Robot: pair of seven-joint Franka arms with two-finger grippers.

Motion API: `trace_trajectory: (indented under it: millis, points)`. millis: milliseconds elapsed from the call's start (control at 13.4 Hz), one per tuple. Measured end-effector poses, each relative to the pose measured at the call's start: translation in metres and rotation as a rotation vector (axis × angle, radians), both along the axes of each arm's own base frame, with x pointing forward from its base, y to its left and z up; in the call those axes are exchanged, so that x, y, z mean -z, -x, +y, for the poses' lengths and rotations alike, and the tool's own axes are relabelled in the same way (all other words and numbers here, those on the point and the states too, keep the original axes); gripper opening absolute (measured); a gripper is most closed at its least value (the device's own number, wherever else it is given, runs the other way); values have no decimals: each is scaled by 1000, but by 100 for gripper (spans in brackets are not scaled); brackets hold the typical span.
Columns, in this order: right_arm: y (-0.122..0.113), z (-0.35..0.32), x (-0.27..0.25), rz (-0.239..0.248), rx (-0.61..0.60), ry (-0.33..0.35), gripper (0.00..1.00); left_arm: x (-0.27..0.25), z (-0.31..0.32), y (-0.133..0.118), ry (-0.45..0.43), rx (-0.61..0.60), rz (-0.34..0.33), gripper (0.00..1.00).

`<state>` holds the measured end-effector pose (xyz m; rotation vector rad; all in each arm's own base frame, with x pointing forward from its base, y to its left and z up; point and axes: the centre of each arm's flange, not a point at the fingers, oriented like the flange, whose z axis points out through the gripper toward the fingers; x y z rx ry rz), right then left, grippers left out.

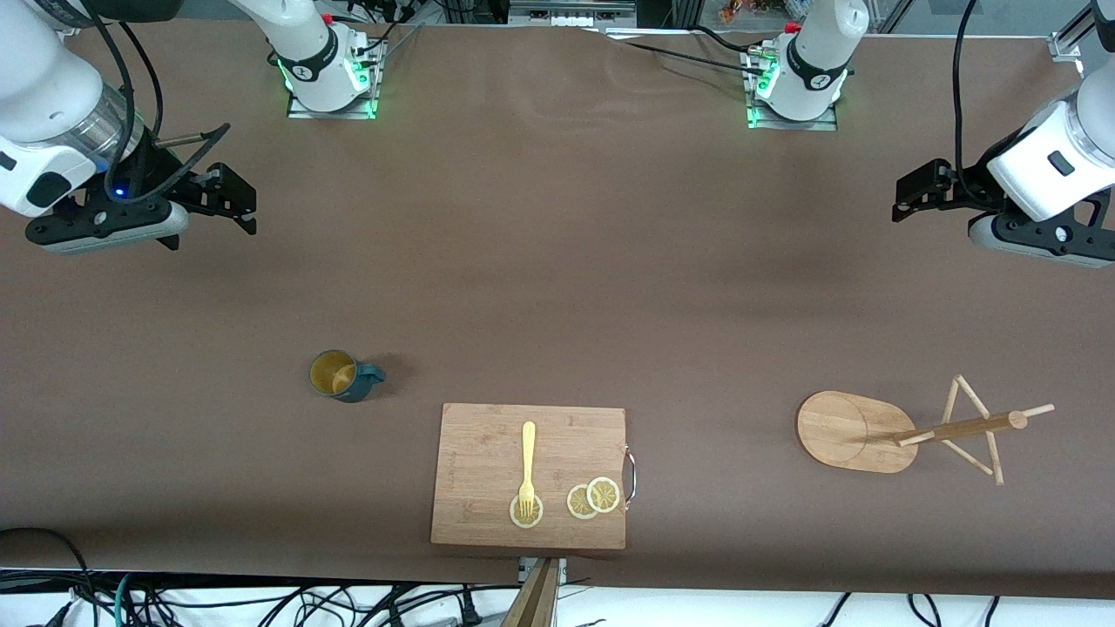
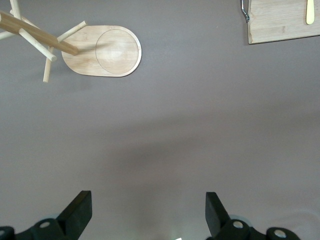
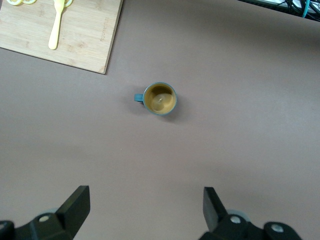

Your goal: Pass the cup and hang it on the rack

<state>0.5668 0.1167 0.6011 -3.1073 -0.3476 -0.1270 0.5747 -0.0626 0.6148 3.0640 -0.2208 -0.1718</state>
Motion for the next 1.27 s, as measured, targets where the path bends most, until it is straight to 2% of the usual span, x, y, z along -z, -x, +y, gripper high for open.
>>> trace_trajectory:
  millis: [522,821,1119,1269]
  points:
    - [0,0,4,9,0,2,100,0,0,0,0,0,0,100]
    - [-14,-2,46,94,7,20,100,0,0,0,0,0,0,100]
    - [-22,-16,61,118,26,32,100,0,0,0,0,0,-1,100]
    - [-29,-16,93,179,28,45,100,0,0,0,0,-1,-1,100]
